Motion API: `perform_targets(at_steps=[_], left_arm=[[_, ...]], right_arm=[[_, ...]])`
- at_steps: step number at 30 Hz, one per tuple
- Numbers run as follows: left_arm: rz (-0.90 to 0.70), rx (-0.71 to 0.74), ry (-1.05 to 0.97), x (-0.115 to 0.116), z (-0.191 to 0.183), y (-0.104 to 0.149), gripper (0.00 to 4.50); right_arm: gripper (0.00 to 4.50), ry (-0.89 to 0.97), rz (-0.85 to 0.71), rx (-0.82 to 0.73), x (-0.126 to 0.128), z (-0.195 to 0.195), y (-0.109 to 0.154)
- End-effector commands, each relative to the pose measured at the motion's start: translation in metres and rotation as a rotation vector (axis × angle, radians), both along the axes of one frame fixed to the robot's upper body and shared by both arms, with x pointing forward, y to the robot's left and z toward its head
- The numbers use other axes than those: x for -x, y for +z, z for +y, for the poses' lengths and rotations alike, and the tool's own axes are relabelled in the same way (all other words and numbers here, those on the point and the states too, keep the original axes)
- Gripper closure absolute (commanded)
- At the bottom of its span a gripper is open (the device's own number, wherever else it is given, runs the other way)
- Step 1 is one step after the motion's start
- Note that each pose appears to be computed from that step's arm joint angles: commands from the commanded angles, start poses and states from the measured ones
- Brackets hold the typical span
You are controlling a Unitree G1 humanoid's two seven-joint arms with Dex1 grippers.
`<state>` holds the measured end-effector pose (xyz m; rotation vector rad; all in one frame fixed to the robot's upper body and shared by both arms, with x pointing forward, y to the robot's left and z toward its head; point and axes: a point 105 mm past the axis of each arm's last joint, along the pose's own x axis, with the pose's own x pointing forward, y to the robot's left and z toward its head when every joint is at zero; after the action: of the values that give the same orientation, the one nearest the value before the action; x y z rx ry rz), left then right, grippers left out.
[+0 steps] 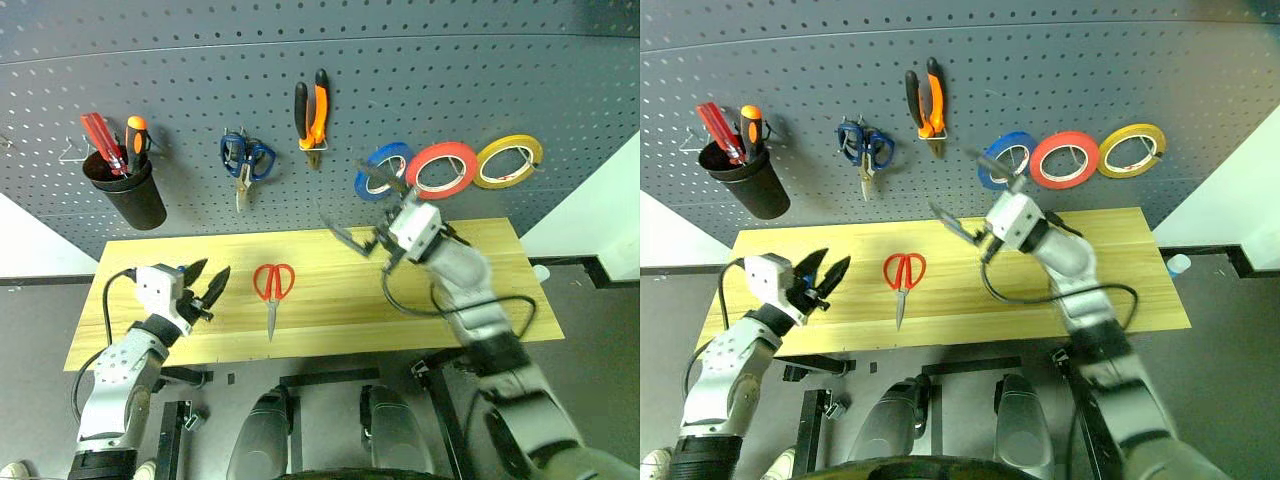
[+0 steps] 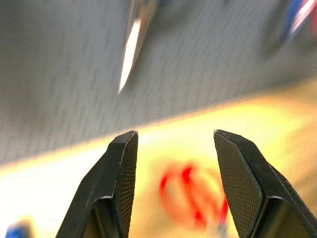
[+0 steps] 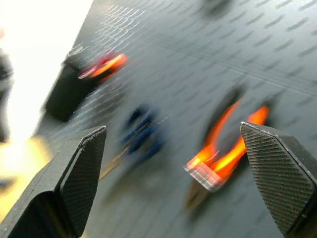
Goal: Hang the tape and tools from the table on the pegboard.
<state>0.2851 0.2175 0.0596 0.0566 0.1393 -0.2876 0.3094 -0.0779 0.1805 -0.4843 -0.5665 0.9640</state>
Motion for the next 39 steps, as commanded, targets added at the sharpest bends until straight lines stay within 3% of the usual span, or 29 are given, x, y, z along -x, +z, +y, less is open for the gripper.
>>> perform_targets(at_steps=[1, 4, 7, 16, 24, 31, 34, 39], left_arm=[[0.137, -0.060, 0.075, -0.002, -0.016, -0.013, 1.04], [0.307, -0.087, 0.162, -0.008, -0.031, -0.033, 0.04], [0.472, -0.079, 0.190, -0.011, -0.053, -0.051, 0.01], [0.644, -0.169, 0.265, -0.039, -0.086, -0.066, 0.01], [0.746, -0.119, 0.286, -0.051, -0.098, -0.078, 0.01], [0.846, -0.075, 0.332, -0.048, -0.100, -0.087, 0.01], [0.872, -0.074, 0.357, -0.045, -0.100, -0.089, 0.54], [0.897, -0.005, 0.371, -0.043, -0.106, -0.089, 2.27]], right_arm=[[0.00, 0.059, 0.134, 0.081, 0.021, -0.012, -0.010], [0.00, 0.077, 0.316, 0.162, 0.034, -0.031, -0.040], [0.00, 0.112, 0.451, 0.240, 0.048, -0.045, -0.065], [0.00, 0.063, 0.568, 0.321, 0.053, -0.068, -0.109], [0.00, -0.007, 0.533, 0.309, 0.047, -0.077, -0.111], [0.00, -0.029, 0.525, 0.308, 0.047, -0.080, -0.112], [0.00, -0.032, 0.520, 0.308, 0.046, -0.079, -0.112], [0.00, -0.033, 0.513, 0.302, 0.043, -0.078, -0.111]])
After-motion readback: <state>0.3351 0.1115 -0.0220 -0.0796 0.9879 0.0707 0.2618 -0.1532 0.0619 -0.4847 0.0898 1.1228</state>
